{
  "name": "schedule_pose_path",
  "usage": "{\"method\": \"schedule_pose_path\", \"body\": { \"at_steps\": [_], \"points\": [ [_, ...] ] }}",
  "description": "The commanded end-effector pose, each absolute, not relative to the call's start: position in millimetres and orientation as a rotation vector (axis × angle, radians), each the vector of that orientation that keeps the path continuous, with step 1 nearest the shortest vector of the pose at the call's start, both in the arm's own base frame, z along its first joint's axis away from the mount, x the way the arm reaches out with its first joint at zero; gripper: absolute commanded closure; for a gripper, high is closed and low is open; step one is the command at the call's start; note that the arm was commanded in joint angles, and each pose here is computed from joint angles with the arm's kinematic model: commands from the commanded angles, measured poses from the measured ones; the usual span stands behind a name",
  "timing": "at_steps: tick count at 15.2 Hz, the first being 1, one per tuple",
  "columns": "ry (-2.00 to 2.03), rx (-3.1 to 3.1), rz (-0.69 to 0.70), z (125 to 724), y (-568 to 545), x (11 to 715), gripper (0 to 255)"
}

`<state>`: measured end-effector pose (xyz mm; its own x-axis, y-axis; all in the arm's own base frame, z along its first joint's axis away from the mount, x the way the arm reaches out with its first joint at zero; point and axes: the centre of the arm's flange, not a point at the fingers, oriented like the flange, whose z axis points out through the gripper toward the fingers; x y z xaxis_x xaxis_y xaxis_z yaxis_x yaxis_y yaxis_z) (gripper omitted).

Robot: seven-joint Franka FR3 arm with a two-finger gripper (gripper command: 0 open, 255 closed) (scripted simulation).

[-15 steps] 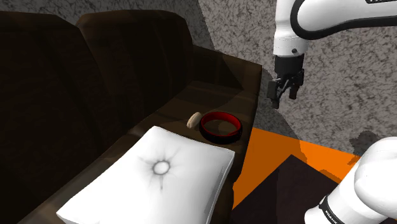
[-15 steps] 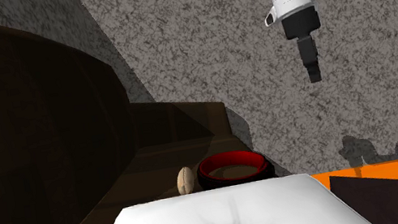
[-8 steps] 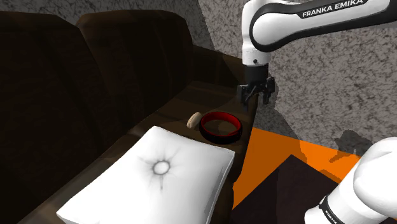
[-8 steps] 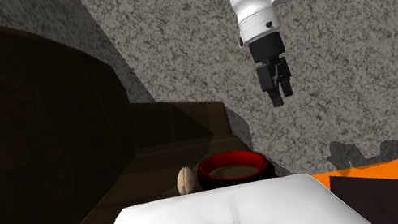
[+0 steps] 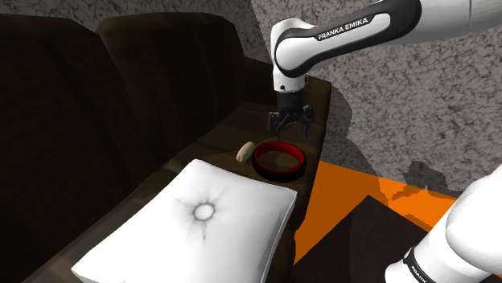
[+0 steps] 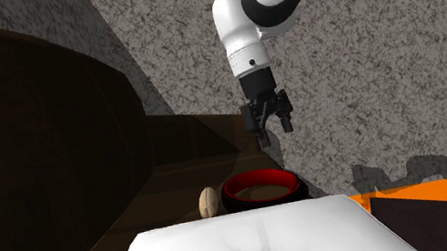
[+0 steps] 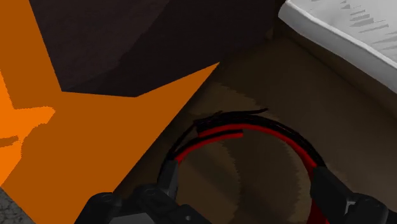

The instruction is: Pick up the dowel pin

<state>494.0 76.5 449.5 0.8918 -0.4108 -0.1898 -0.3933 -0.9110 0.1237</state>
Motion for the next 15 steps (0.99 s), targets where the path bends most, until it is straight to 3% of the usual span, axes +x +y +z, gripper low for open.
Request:
{"method": "schedule_pose_path", "body": {
  "at_steps": [1,15],
  "points": [
    [-0.700,2.965,-0.333,440.0,80.7,519.2,0],
    [-1.136,2.855,-0.380,358.1,77.9,686.7,0]
  ]
}}
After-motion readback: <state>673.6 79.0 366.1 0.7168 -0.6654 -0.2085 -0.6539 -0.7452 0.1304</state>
